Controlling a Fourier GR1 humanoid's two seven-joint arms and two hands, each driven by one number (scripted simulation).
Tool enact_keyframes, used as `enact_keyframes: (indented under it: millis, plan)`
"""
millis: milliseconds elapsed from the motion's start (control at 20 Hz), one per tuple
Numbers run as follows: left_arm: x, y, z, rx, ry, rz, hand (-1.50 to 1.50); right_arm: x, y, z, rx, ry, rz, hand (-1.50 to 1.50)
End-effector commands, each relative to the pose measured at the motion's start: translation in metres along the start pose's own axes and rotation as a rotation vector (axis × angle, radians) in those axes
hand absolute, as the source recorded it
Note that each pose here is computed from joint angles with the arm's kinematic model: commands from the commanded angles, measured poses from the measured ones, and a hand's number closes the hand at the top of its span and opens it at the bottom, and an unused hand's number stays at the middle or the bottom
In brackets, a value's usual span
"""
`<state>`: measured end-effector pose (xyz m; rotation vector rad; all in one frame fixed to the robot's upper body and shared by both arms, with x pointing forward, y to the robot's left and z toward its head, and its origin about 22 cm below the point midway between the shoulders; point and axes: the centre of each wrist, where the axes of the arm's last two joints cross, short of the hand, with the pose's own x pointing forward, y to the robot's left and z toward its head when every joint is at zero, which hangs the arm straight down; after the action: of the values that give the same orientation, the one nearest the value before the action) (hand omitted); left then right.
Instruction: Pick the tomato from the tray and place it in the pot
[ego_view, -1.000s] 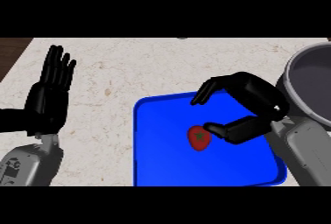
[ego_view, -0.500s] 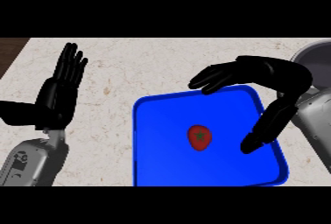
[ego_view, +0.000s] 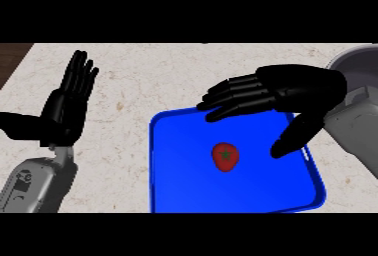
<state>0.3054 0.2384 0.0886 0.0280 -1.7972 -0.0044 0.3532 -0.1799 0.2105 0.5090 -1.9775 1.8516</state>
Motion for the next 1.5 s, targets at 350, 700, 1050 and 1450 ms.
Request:
enact_keyframes:
  millis: [350,700,1050,1450]
  plan:
    - [0.004,0.023,-0.007,0.034,0.025,-0.007,0.00,-0.058,0.051,-0.008,0.317,-0.050,0.047,-1.50]
    - [0.008,0.023,-0.003,0.051,0.013,-0.018,0.00,-0.084,0.080,-0.024,0.393,-0.048,0.045,-1.50]
    - [-0.010,0.005,0.014,0.058,0.025,-0.018,0.00,-0.097,0.093,-0.032,0.348,-0.123,0.057,-1.50]
    - [-0.010,0.018,0.001,0.068,0.033,-0.025,0.00,-0.097,0.111,-0.067,0.365,-0.071,0.127,-1.50]
